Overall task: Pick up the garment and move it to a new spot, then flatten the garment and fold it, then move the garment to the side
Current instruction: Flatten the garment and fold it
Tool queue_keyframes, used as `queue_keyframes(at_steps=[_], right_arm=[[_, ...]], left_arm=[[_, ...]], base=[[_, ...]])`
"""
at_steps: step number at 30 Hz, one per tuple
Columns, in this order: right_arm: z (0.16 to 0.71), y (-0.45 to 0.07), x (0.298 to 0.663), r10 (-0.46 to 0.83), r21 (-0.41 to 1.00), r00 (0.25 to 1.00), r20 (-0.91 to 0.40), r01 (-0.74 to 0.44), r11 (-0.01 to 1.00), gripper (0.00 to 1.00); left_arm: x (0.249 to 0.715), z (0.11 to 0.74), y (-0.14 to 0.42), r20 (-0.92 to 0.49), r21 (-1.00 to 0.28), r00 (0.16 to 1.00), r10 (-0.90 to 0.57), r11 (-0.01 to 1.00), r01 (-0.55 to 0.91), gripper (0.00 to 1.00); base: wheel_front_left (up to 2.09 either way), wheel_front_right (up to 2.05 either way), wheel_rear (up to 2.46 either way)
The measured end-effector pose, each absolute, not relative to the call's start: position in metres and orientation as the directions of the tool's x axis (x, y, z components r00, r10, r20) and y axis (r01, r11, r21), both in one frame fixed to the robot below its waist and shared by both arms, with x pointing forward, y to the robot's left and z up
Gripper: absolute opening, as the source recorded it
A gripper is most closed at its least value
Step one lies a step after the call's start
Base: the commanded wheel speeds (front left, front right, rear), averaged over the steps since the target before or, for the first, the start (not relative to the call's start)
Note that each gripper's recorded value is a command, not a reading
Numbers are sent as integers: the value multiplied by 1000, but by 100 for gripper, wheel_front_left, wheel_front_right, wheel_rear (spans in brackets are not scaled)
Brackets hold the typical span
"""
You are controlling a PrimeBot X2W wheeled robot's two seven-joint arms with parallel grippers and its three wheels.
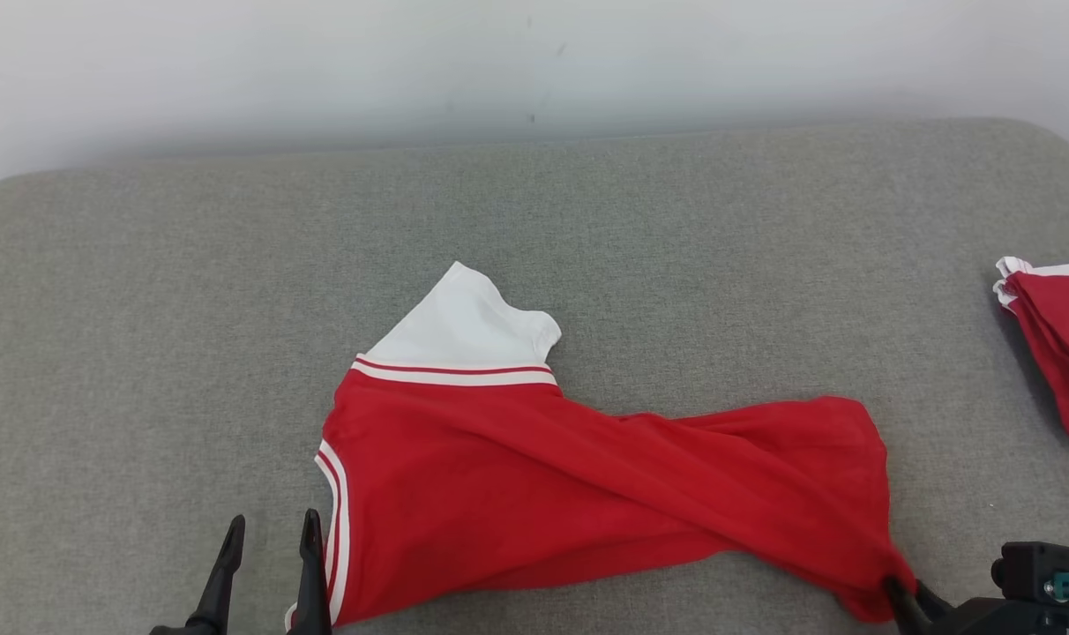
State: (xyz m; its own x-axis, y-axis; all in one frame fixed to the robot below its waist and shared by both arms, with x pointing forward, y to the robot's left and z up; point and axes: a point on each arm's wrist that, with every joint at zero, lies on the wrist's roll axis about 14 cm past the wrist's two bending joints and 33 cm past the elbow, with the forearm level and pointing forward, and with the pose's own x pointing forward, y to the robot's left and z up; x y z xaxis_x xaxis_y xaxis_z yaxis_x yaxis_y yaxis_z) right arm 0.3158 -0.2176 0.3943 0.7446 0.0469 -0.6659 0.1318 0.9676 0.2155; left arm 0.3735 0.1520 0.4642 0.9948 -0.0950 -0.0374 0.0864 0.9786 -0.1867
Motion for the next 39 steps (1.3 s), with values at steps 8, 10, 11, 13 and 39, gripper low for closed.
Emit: queue_keyframes(at_steps=[8, 10, 11, 13, 39], right_arm=[[417, -235, 332, -10, 199, 806, -592, 158, 967, 100], [428, -238, 338, -20, 196, 822, -569, 159, 968, 100], [430, -240, 341, -23, 196, 825, -564, 161, 967, 100], [435, -241, 346, -22, 197, 826, -563, 160, 967, 100], [402, -227, 403, 89, 245, 666, -741, 145, 959, 100]], left_arm=[[369, 469, 160, -25, -189, 997, -71, 980, 65, 100], [368, 470, 161, -23, -189, 998, -66, 980, 60, 100], [367, 470, 161, -22, -189, 998, -64, 980, 59, 100], [367, 471, 162, -21, -190, 998, -62, 980, 57, 100], [368, 460, 175, -53, -168, 998, -33, 985, 23, 100]], base=[[0, 0, 0], [0, 0, 0], [0, 0, 0], [0, 0, 0], [0, 0, 0]])
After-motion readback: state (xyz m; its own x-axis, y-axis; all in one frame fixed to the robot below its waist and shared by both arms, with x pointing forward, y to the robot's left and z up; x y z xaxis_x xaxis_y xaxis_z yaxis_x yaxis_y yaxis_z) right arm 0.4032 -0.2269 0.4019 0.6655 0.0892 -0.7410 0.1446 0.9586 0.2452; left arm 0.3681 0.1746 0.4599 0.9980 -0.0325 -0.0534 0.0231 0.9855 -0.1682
